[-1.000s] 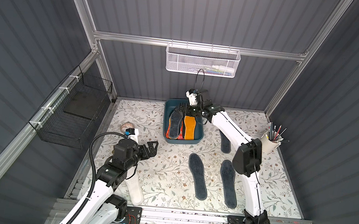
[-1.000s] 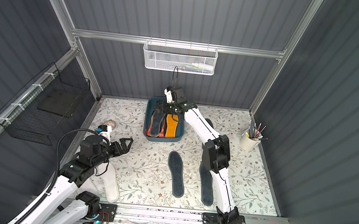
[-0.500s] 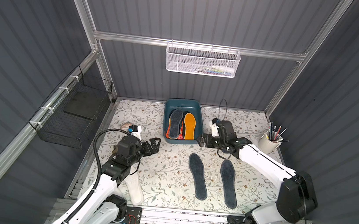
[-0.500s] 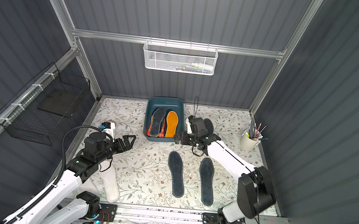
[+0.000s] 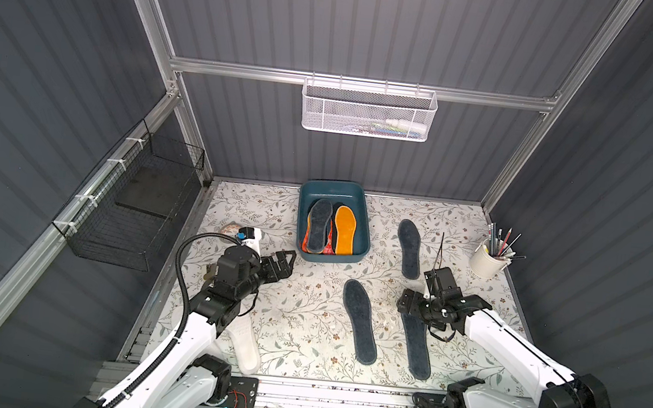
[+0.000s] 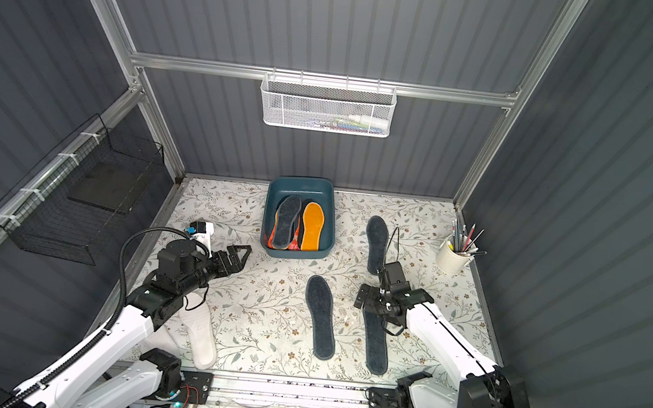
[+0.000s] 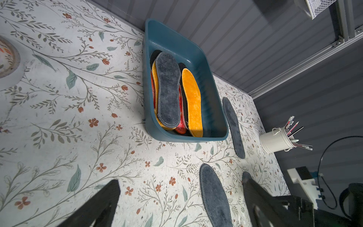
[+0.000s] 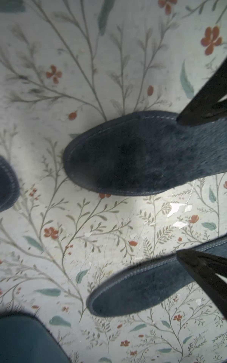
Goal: Put the insoles into the storage box
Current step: Place the insole in the storage box, then pick up the insole from the center of the board.
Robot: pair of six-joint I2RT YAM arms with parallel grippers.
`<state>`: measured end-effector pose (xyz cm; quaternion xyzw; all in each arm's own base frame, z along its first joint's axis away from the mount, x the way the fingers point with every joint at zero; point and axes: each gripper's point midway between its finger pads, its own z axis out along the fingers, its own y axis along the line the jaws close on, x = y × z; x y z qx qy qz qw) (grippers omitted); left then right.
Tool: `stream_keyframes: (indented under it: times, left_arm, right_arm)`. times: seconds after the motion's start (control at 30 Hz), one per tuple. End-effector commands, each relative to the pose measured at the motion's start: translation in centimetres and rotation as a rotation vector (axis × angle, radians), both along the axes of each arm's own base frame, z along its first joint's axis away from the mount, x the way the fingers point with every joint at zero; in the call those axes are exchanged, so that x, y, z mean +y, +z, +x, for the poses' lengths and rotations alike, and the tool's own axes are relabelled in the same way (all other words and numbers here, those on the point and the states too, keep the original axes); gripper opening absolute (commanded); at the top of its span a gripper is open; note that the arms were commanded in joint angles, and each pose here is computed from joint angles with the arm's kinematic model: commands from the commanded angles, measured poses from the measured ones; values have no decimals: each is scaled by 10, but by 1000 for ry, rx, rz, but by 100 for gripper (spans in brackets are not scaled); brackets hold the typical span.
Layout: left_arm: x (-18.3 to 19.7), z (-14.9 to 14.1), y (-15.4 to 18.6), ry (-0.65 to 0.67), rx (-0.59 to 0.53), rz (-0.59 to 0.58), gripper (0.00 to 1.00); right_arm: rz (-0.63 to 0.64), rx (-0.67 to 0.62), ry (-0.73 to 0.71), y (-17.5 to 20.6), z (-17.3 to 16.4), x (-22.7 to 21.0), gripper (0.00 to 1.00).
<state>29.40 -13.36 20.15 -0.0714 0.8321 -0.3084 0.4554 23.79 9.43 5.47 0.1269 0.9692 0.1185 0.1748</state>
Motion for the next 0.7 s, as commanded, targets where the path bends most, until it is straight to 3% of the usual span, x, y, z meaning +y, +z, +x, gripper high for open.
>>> stream_keyframes:
  times: [0.0,0.13,0.33,0.67]
  left_arm:
    - [-1,-2,-2,-7,-6,-23,100]
    - [-2,-2,-2,-13,1,-23,100]
    - [1,-5,1,-3,-10,-22,100]
    - [2,-6,3,2,-13,-18,100]
  right_arm:
    - [29,28,-47,-5,-6,-3,99]
    - [23,-5,-56,-1,11,-8,98]
    - [-16,-90,-116,17,64,-31,93]
    - [-78,-114,-167,11,157,-62,67]
